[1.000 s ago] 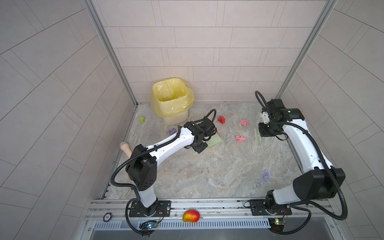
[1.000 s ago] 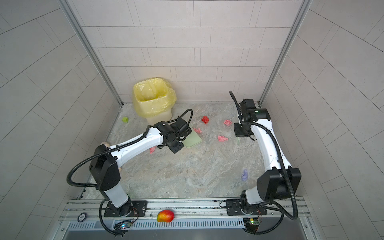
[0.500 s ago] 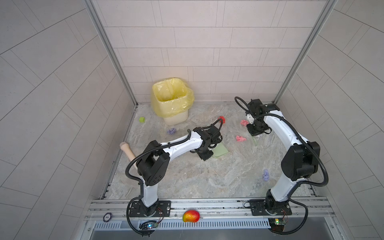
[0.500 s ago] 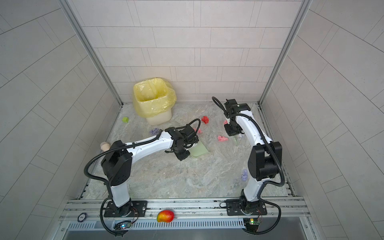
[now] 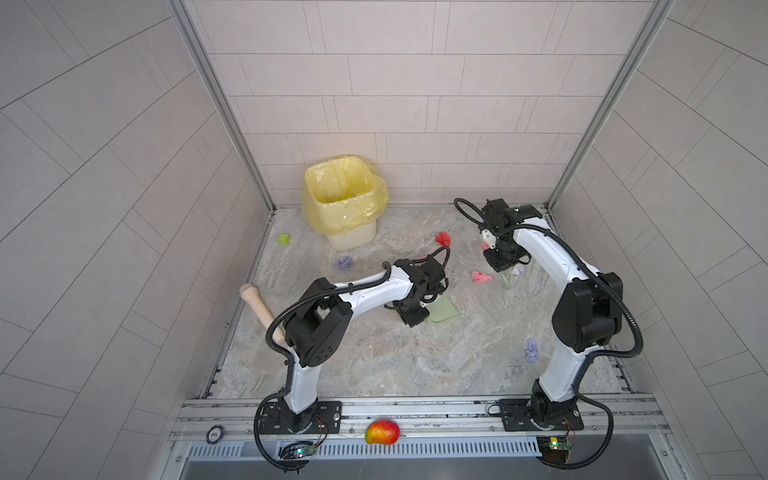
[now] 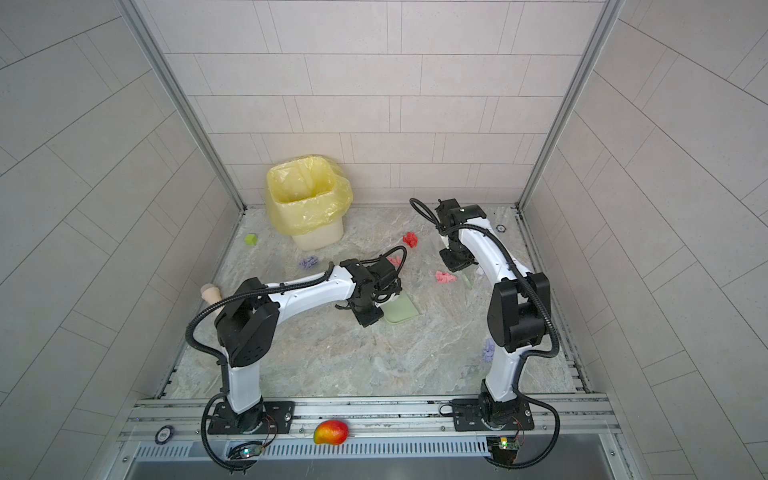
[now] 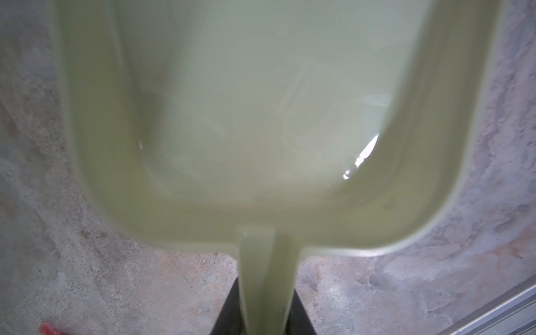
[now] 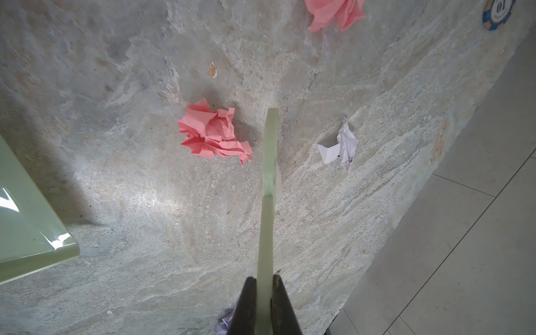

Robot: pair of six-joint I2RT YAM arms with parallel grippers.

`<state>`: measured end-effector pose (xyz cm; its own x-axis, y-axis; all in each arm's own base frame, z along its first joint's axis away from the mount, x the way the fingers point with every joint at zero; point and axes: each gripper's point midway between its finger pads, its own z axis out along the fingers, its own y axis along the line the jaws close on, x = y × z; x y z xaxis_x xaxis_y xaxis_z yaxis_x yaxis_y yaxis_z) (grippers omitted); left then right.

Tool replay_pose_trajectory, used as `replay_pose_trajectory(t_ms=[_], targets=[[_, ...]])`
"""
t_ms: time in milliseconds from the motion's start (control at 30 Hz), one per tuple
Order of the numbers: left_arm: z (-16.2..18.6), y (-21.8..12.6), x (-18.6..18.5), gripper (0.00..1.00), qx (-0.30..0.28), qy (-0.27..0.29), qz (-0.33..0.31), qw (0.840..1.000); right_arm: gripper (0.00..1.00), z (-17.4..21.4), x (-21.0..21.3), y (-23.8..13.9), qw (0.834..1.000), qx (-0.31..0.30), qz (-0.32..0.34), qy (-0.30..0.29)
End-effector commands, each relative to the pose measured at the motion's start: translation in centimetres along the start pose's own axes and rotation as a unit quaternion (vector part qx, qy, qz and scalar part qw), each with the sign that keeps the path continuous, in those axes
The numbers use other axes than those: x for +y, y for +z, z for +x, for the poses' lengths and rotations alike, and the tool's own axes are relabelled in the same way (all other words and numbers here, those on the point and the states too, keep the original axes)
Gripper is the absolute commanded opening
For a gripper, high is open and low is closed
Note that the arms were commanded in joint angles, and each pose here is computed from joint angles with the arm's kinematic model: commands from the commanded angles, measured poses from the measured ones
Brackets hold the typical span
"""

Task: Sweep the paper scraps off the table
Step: 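Sweep the pink scraps into the dustpan with the brush in the right gripper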

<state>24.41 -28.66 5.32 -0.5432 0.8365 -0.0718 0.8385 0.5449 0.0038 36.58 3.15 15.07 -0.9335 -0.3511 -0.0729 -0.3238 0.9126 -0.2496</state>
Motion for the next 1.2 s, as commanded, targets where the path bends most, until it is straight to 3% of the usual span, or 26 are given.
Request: replay_pose_trajectory(t_ms=[0, 500, 800, 1167], targets=[[0.2, 0.3, -0.2, 0.00, 0.011, 0.010, -0.003, 1.000, 0.00, 0.1, 0.4, 0.1, 1.000, 0.011, 0.004, -0.021], [0.0, 1.3, 1.1, 0.00, 0.003, 0.013, -0.041, 0.999, 0.00, 0.6, 6.9, -3.4, 0.996, -0.021, -0.067, -0.062], [-0.3, 1.6, 1.7, 0.00, -0.007, 0.008, -0.060, 0.998, 0.00, -2.1, 3.7, -4.0, 0.998, -0.041, 0.015, -0.053], [-1.8, 1.8, 2.2, 0.00, -0.007, 0.014, -0.071, 0.997, 0.00, -5.0, 5.6, -2.6, 0.996, -0.049, 0.001, -0.079]])
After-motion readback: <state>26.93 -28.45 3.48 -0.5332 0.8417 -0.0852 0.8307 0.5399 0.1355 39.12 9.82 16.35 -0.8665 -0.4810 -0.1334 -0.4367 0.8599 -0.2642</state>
